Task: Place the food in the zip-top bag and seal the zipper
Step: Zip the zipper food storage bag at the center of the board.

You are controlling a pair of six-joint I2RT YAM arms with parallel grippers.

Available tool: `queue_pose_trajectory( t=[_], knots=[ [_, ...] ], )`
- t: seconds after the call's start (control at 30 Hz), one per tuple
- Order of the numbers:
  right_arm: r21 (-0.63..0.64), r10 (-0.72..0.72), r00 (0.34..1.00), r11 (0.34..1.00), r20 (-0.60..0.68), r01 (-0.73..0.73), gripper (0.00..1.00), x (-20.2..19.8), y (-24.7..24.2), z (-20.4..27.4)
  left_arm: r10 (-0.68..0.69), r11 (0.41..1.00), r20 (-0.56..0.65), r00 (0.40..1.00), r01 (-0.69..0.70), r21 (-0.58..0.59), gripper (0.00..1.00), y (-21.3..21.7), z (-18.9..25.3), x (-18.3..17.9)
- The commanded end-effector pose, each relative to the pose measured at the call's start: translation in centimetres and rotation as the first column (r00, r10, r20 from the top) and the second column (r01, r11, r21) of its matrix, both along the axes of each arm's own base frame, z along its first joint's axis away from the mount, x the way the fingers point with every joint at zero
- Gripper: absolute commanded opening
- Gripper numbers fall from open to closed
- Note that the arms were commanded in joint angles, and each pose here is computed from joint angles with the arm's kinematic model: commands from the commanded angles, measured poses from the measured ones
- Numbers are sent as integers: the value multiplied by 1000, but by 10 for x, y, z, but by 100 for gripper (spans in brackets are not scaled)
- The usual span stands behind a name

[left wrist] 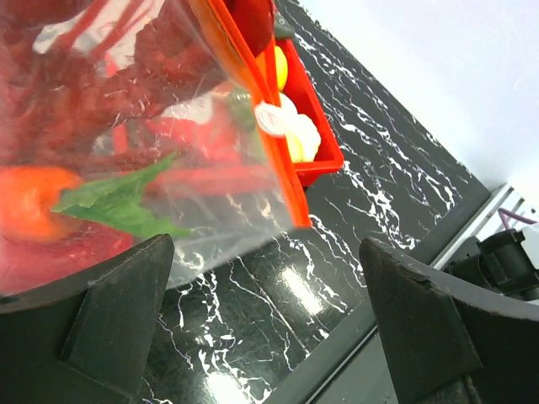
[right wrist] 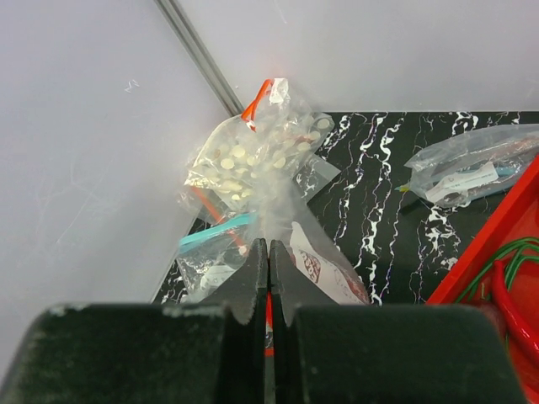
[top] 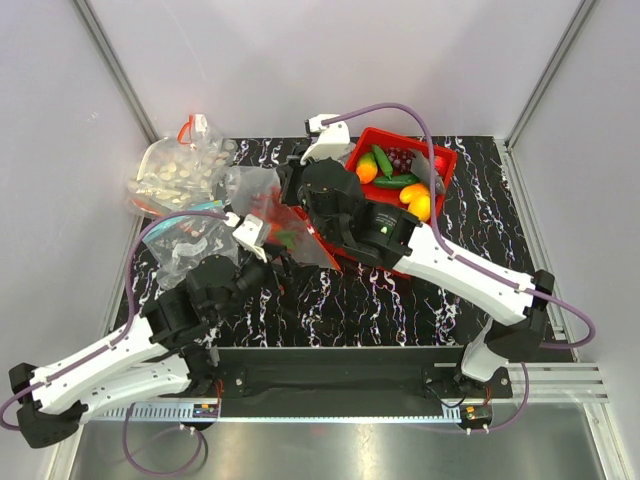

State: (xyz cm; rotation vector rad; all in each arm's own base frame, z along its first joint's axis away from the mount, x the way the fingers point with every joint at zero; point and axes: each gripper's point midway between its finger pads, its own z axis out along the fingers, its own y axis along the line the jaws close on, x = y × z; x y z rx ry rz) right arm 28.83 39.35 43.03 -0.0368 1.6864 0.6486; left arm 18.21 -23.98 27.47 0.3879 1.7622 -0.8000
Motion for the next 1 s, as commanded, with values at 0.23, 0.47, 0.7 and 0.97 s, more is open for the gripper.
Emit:
queue_pose_trajectory(
  t=[0.23,0.47,0.7,0.97],
  knots=[
    [116,-56,997,992,48,50,0,-3,5,42,100,994,29,995,-99,-38,99,-2,30,20],
    [74,-169,985,982,-31,171,0,-2,-7,34,200,980,-13,980,-200,11,99,2,21,35],
    [39,-243,969,969,-46,245,0,-1,-17,22,176,982,-28,984,-178,-60,99,-2,34,28],
    [-93,-385,923,918,16,385,0,11,-33,10,172,971,-49,984,-178,-158,99,25,29,7]
  ],
)
